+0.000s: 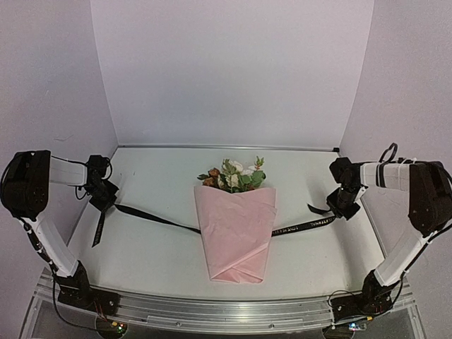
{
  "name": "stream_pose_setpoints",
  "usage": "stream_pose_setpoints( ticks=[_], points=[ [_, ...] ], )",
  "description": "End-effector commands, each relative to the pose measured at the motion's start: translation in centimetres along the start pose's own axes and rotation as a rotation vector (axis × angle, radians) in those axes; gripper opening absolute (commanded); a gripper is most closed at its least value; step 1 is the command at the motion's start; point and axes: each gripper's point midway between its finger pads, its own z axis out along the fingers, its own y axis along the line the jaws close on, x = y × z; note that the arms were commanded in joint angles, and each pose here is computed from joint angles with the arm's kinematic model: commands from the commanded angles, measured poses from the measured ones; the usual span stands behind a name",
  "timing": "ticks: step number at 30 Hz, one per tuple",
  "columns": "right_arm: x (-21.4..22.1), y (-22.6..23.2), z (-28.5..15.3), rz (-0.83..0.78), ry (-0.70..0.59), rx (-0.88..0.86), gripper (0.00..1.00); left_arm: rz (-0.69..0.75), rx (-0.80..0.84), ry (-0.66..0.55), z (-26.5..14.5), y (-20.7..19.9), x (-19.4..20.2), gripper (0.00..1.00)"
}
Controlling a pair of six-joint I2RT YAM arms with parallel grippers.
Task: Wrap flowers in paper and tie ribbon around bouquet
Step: Place the left side of the ribbon on the folded bouquet.
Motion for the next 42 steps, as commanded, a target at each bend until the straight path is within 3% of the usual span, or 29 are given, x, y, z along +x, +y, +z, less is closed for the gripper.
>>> stream_pose_setpoints(
  ticks=[1, 9, 19, 26, 33, 42],
  points=[
    [-1.0, -0.1, -0.7, -0.029, -0.016, 0.021, 0.0, -0.03, 0.058, -0.005, -0.2, -1.3, -0.4, 0.0],
    [-2.9, -0.4, -1.9, -0.03, -0.057, 0.016, 0.0, -0.001, 0.106, -0.002, -1.4, -2.1, 1.2, 0.0],
    [-4.5, 1.0, -4.7, -0.086, -0.104, -0.04, 0.0, 0.009, 0.202, -0.072, -3.9, -4.0, -0.1, 0.0],
    [-2.1, 2.3, -5.6, -0.133, -0.038, -0.107, 0.0, 0.039, 0.283, -0.142, -6.1, -5.5, -1.1, 0.0],
    [-0.4, 4.2, -7.2, -0.234, -0.04, -0.174, 0.0, 0.224, 0.478, -0.268, -12.0, -11.2, -0.6, 0.0],
    [-0.1, 8.1, -11.0, -0.29, -0.057, -0.295, 0.0, 0.605, 0.913, -0.383, -21.9, -19.9, 7.8, 0.0]
  ],
)
